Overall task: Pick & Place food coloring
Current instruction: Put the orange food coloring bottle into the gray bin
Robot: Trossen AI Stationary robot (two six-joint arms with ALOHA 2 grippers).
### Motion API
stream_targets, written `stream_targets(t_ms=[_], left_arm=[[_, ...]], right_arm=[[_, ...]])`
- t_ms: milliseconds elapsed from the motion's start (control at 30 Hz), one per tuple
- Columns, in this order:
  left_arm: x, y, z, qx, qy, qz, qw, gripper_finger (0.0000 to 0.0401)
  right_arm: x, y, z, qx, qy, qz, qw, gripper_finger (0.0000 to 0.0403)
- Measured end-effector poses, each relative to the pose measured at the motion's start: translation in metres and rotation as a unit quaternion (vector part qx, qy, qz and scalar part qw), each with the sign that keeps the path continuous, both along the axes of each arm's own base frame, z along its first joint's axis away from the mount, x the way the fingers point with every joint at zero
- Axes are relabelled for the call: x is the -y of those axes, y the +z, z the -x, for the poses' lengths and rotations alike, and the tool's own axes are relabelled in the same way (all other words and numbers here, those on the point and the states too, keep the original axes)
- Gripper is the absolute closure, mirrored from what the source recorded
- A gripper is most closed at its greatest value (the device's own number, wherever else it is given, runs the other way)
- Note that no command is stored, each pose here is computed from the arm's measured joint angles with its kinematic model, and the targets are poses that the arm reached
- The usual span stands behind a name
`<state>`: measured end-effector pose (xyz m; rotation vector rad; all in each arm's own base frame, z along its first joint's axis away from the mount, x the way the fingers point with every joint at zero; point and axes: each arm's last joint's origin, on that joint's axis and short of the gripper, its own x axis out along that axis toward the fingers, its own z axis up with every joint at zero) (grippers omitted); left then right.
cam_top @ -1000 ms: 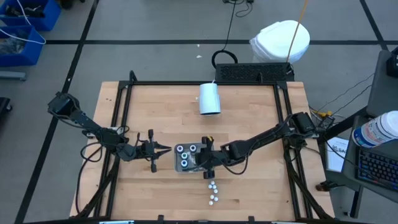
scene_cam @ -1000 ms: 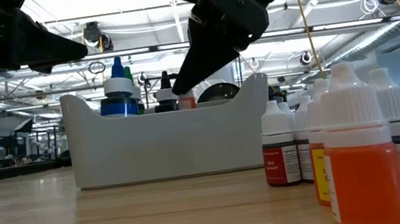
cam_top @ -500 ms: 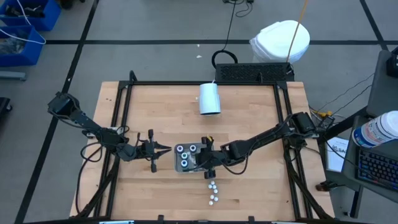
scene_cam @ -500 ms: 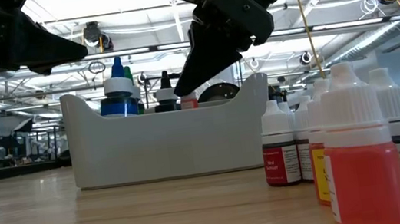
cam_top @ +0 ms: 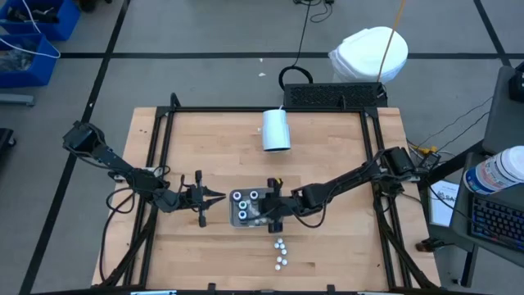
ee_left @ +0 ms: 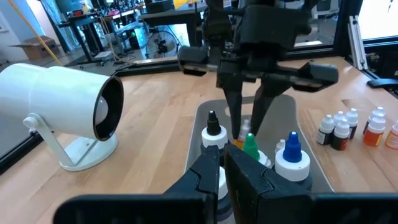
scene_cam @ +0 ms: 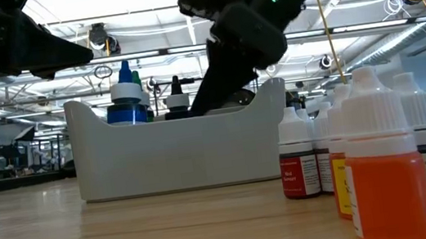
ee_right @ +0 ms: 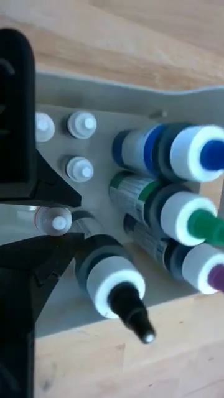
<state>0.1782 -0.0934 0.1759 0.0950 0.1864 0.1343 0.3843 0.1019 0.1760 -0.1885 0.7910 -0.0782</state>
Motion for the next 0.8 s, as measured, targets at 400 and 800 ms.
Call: stream_targets(t_ms=[400, 800], left_arm=[[0.0, 0.0, 0.0, 0.0, 0.0, 0.0, 1.0, 0.0368], [0.0, 0.0, 0.0, 0.0, 0.001, 0.001, 1.0, 0.0368]], right_arm=[[-0.001, -0.014, 0.005, 0.022, 0.014, -0.038, 0.999, 0.0351], [-0.004, -0.013, 0.004, 0.029, 0.026, -0.044, 0.998, 0.0351]])
